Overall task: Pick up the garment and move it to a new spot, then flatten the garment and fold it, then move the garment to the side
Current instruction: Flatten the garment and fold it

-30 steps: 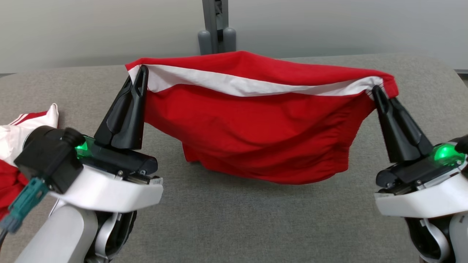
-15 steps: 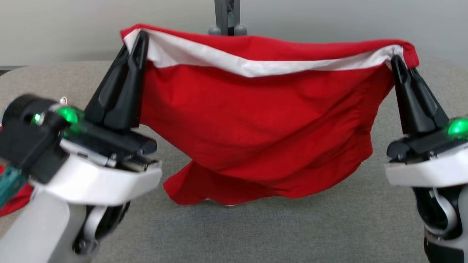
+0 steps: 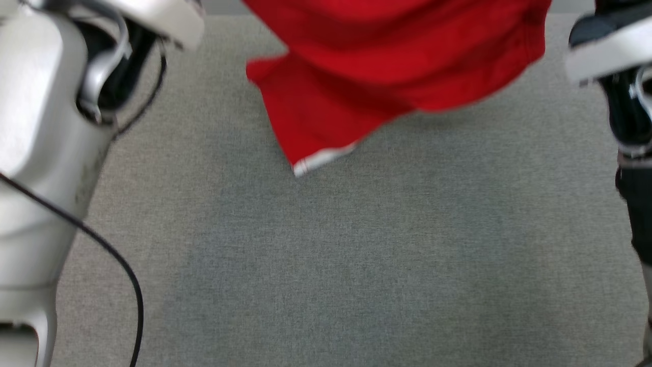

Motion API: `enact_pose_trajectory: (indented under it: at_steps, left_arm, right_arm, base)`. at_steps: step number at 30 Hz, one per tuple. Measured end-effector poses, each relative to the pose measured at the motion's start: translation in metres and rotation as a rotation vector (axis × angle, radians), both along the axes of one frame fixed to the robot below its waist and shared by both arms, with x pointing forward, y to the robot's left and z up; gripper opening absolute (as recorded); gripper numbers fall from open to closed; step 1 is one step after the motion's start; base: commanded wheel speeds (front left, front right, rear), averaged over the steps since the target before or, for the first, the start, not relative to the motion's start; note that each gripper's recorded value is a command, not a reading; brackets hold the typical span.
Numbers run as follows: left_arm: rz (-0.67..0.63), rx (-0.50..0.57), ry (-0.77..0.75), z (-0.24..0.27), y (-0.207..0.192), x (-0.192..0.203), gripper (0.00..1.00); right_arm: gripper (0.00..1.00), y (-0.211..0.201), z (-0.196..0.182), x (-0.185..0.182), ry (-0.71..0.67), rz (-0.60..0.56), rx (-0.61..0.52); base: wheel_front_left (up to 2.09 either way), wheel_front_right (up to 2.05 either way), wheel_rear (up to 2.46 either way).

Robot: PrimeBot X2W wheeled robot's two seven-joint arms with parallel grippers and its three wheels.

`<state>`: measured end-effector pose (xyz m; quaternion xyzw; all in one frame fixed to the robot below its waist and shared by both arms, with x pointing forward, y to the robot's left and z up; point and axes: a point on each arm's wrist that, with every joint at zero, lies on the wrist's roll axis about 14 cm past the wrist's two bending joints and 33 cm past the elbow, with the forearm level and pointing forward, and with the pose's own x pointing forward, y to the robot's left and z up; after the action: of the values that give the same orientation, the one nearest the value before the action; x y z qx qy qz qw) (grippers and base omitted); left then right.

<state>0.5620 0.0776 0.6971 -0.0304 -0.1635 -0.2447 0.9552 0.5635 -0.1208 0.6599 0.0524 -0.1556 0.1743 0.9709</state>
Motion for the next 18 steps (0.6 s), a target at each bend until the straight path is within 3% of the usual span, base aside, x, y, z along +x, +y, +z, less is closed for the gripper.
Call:
enact_pose_trajectory:
  at_steps: [6, 11, 15, 18]
  left_arm:
    - [0.062, -0.010, 0.001, 0.005, 0.013, 0.057, 0.00]
    - [0.104, -0.027, -0.019, 0.014, 0.021, 0.079, 0.00]
    - [0.100, -0.039, 0.030, -0.009, 0.018, 0.085, 0.00]
    - [0.116, -0.067, 0.148, -0.061, 0.021, 0.083, 0.00]
  right_arm:
    - [0.00, 0.004, 0.007, 0.056, -0.028, -0.025, 0.008]
    - [0.00, 0.019, 0.011, 0.079, -0.045, -0.013, -0.003]
    - [0.00, 0.034, -0.020, 0.090, 0.031, 0.018, -0.050]
    - [0.00, 0.047, -0.056, 0.090, 0.104, 0.049, -0.081]
  base:
    - [0.00, 0.00, 0.00]
    - [0.00, 0.00, 0.00]
    - [0.00, 0.00, 0.00]
    - [0.00, 0.00, 0.00]
